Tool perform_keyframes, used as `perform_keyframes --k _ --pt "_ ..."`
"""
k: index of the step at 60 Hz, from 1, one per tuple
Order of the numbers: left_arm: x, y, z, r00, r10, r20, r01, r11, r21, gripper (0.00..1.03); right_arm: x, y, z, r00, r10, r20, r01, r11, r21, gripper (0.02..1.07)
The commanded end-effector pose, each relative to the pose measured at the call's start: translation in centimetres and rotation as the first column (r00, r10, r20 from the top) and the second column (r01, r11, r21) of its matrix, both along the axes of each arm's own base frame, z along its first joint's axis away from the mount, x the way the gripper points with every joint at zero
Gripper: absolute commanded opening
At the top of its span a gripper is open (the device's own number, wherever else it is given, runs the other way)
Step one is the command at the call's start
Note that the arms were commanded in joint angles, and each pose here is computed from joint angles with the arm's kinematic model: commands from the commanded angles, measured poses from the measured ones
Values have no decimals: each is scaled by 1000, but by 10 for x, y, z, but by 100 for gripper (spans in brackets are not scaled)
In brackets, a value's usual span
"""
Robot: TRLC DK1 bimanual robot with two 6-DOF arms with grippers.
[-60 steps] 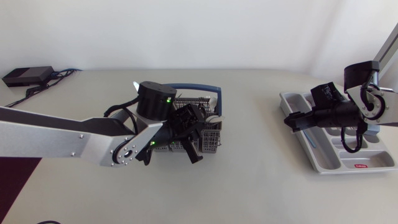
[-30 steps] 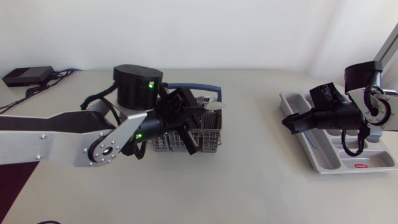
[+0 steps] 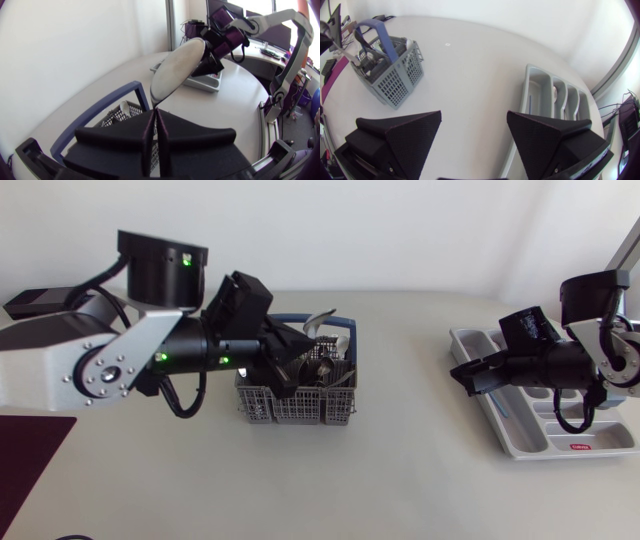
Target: Sort the cutlery from the basket into the organizer compartments.
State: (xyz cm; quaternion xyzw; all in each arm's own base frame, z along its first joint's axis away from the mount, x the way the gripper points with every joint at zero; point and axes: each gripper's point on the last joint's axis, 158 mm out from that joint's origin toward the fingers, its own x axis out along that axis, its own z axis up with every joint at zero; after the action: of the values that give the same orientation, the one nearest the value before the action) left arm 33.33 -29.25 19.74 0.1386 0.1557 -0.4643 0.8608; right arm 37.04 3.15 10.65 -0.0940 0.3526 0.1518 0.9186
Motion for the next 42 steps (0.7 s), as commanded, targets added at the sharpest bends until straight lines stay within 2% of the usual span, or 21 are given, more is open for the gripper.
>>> perform_keyframes --k 1,11,22,34,42 --pt "2 -2 48 1000 12 2 -12 994 -109 3 -15 18 7 999 46 13 -46 998 29 96" --pt "0 -2 71 996 15 -91 -33 980 -196 3 -39 63 49 981 165 104 -170 984 44 96" --pt "8 -18 66 977 11 -214 -63 970 -236 3 -54 110 98 952 247 178 -269 957 109 96" --pt "14 -36 53 937 -22 -349 -77 961 -267 3 -58 149 123 923 313 222 -349 926 146 92" --pt "15 -47 52 908 -52 -416 -79 953 -291 3 -55 171 128 914 327 241 -366 921 135 87"
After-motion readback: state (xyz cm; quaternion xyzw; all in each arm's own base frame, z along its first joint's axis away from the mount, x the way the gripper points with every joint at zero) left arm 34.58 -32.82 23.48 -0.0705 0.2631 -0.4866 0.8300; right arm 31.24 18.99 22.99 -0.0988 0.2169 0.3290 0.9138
